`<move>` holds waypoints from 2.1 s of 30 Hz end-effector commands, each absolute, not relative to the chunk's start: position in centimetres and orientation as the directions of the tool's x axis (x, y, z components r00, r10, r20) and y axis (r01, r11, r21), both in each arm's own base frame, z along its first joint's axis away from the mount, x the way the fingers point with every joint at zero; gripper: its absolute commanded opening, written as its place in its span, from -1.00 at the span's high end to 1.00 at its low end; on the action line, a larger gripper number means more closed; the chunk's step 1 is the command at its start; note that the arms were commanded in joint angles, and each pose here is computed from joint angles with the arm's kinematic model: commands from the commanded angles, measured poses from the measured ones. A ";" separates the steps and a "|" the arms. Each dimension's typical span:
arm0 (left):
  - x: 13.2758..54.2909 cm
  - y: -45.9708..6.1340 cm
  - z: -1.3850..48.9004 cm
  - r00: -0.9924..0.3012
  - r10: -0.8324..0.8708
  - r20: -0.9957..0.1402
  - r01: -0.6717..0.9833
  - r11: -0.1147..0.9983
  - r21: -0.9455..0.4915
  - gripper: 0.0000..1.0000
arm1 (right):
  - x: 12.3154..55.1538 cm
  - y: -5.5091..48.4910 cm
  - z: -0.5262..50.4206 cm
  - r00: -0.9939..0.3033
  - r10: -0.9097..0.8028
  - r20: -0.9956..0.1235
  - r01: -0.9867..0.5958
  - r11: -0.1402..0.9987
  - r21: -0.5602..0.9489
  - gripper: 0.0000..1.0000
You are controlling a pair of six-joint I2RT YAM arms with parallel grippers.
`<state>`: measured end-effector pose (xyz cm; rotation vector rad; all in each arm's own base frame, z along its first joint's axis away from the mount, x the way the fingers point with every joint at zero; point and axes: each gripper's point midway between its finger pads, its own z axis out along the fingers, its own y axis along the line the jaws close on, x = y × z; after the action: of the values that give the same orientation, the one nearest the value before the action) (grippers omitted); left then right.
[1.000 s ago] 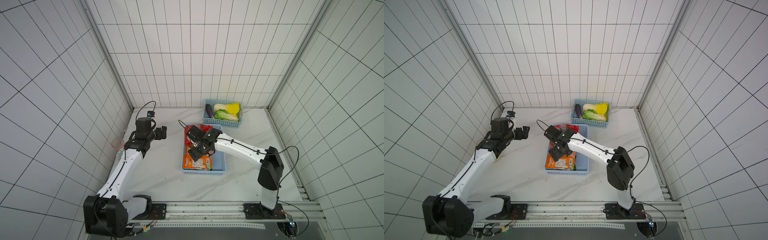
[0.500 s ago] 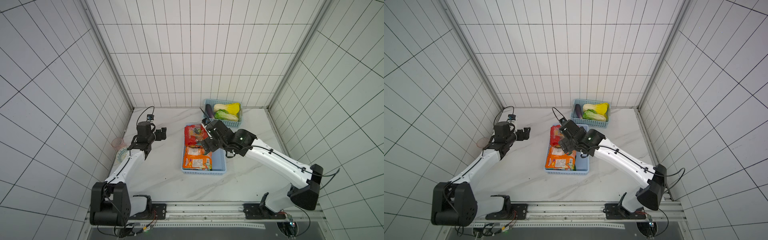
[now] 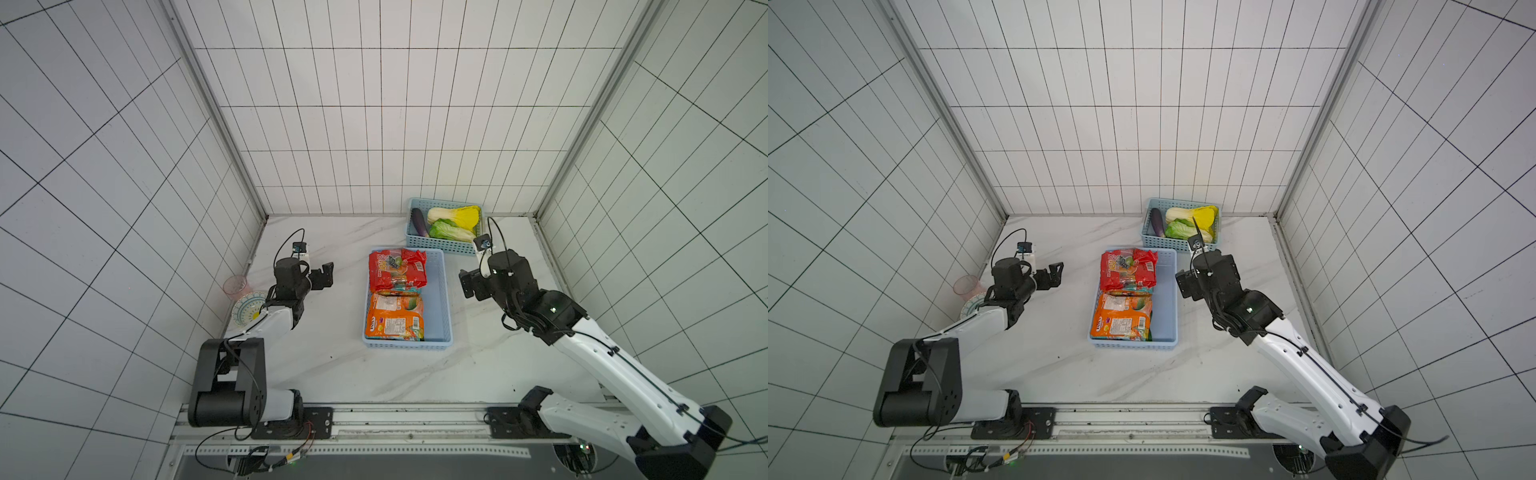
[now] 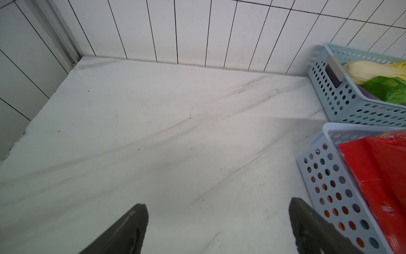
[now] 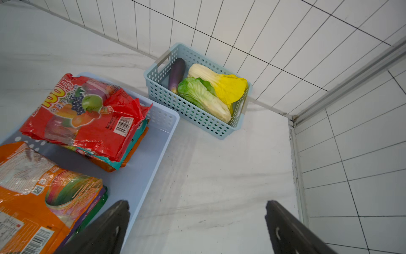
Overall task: Put the candies in the basket
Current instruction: Reset both arms
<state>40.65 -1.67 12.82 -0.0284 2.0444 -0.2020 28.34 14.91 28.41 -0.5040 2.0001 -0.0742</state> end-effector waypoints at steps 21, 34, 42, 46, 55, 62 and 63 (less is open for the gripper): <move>41.3 1.8 11.4 -0.273 -0.118 -0.955 -0.083 0.992 -0.099 -0.95 | 29.5 2.5 23.4 -0.296 -0.155 -0.943 0.044 0.983 -0.176 -0.98; 41.3 1.8 11.5 -0.271 -0.118 -0.955 -0.084 0.992 -0.099 -0.95 | 31.6 -0.4 18.3 -0.319 -0.075 -0.945 0.179 0.974 -0.138 -0.98; 41.3 1.8 11.5 -0.271 -0.117 -0.955 -0.085 0.992 -0.097 -0.96 | 33.4 -1.5 15.9 -0.300 -0.075 -0.951 0.230 0.962 -0.148 -0.98; 41.3 1.8 11.4 -0.272 -0.117 -0.955 -0.086 0.992 -0.097 -0.96 | 34.2 -1.6 14.6 -0.299 -0.069 -0.952 0.215 0.967 -0.138 -0.98; 41.3 1.8 11.5 -0.272 -0.116 -0.955 -0.084 0.992 -0.097 -0.95 | 36.4 -2.0 13.2 -0.259 -0.020 -0.966 0.178 0.982 -0.068 -0.98; 41.3 1.8 11.5 -0.272 -0.116 -0.955 -0.085 0.992 -0.096 -0.95 | 37.7 -3.1 10.8 -0.243 0.039 -0.969 0.202 0.979 -0.011 -0.98; 41.3 1.8 11.4 -0.272 -0.116 -0.955 -0.085 0.992 -0.096 -0.96 | 38.1 -3.2 10.5 -0.243 0.041 -0.969 0.207 0.978 -0.011 -0.98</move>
<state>41.22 1.48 11.16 -0.1318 1.8653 -0.0382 37.45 -3.19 9.86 0.1570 1.8812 -0.2005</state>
